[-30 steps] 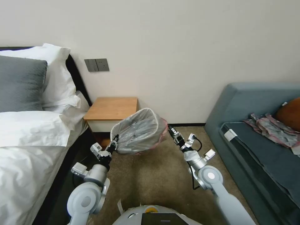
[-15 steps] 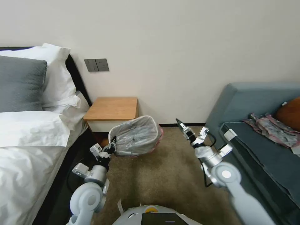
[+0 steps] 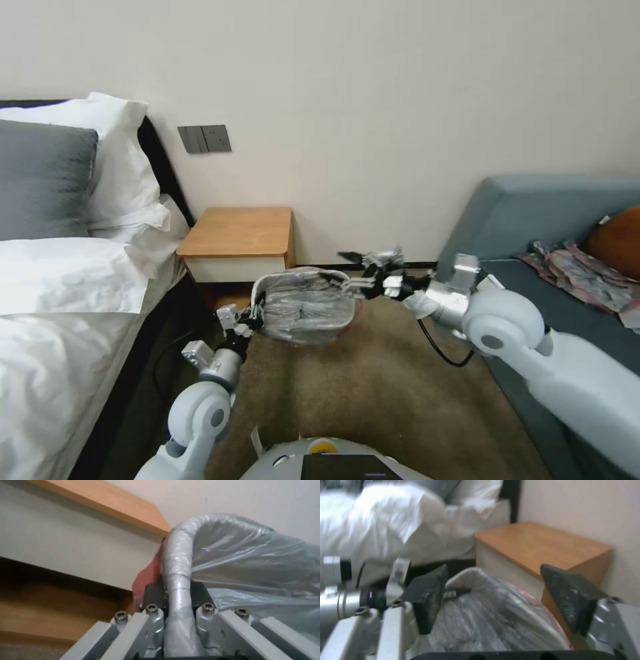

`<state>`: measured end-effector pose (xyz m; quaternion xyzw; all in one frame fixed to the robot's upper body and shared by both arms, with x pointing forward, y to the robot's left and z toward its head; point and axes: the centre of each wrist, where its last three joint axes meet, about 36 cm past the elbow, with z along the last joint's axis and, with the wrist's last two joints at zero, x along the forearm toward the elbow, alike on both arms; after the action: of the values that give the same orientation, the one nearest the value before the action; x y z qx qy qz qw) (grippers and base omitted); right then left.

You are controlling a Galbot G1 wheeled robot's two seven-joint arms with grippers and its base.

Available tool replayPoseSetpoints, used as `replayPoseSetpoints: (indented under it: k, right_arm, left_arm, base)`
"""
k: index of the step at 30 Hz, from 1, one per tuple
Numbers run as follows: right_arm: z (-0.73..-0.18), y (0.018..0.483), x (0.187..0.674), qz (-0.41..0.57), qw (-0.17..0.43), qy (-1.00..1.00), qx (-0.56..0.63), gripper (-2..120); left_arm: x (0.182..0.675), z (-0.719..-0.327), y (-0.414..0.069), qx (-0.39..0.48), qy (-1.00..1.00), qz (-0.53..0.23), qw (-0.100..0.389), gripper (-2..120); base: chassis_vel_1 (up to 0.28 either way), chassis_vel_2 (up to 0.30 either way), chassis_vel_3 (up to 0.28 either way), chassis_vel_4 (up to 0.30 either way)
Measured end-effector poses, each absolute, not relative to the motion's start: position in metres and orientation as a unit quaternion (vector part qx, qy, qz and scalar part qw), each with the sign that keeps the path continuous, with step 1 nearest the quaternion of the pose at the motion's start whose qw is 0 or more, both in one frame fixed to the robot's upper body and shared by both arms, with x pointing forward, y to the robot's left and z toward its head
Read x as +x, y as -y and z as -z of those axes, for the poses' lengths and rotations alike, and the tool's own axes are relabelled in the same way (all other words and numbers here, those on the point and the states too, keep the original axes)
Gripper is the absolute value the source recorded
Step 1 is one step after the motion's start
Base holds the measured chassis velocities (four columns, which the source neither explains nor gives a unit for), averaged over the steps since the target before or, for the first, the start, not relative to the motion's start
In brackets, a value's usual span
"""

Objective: Pick up the garbage bag from the table and place it over the trash can.

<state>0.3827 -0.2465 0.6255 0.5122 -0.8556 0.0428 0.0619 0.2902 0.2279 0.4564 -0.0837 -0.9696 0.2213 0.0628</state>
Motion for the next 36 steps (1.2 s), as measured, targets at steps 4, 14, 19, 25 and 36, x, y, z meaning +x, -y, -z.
replayPoseSetpoints:
  k: [4, 14, 19, 25, 36]
  right_arm:
    - [-0.626, 0.227, 0.403, -0.113, 0.068, 0.829, 0.544, 58]
    - [-0.631, 0.149, 0.447, -0.264, 0.064, 0.740, 0.615, 21]
    - [-0.638, 0.125, 0.461, -0.328, 0.065, 0.710, 0.620, 3]
    - [-0.640, 0.106, 0.463, -0.367, 0.074, 0.699, 0.609, 0]
    - [-0.618, 0.072, 0.461, -0.398, 0.110, 0.680, 0.606, 0]
  left_arm:
    - [0.292, -0.455, -0.229, -0.085, 0.974, -0.202, 0.057, 5]
    - [0.290, -0.458, -0.227, -0.088, 0.978, -0.181, 0.048, 5]
    - [0.286, -0.469, -0.227, -0.078, 0.980, -0.176, 0.048, 5]
    - [0.282, -0.477, -0.226, -0.060, 0.983, -0.166, 0.050, 5]
    - [0.280, -0.480, -0.224, -0.056, 0.983, -0.167, 0.047, 5]
  base:
    - [0.000, 0.000, 0.000, 0.000]
    - [0.000, 0.000, 0.000, 0.000]
    - [0.000, 0.000, 0.000, 0.000]
    - [0.000, 0.000, 0.000, 0.000]
    - [0.000, 0.000, 0.000, 0.000]
